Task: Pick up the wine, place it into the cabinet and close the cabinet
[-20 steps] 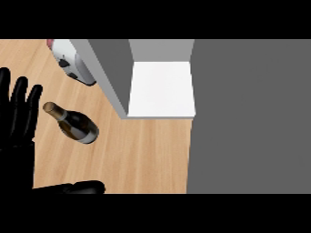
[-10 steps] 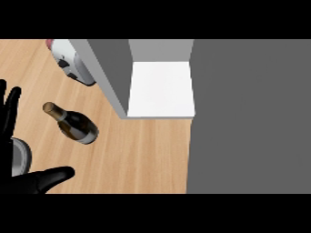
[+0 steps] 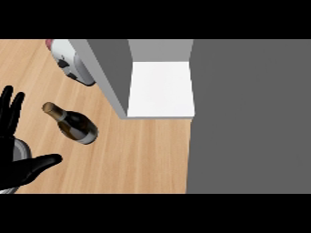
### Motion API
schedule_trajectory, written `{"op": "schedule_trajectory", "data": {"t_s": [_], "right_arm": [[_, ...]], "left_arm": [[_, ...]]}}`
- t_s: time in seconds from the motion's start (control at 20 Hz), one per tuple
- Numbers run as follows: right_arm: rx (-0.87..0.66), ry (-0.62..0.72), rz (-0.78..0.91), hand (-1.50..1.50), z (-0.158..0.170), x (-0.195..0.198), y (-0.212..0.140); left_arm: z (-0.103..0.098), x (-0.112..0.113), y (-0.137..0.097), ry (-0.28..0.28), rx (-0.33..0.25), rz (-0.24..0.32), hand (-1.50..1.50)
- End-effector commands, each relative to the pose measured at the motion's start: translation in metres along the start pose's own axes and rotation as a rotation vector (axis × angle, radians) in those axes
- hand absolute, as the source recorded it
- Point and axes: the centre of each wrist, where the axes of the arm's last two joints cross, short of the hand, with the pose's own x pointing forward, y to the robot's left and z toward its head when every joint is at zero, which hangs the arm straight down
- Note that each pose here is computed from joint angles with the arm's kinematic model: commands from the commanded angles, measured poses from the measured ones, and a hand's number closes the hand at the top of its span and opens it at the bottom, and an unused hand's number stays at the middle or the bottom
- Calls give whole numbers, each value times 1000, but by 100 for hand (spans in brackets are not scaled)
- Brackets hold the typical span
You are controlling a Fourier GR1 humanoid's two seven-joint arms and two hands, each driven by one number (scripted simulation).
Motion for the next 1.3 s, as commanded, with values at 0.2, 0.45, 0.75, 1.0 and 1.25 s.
{"op": "schedule_trajectory", "data": {"t_s": [0.2,0.45,0.75,1.0,1.25], "right_arm": [[33,-74,-29,-150,28,27,5],[60,-60,-35,-150,29,28,1],[9,-67,-33,-150,31,21,10],[22,-61,-22,-150,19,31,1],[41,-64,-19,-150,32,38,1]], "left_arm": [[2,-56,18,76,-7,8,-150],[-15,-58,38,57,9,12,-150],[-20,-88,52,29,86,-28,-150],[-3,-112,73,60,57,-18,-150],[-7,-129,78,70,83,-22,-150]]}}
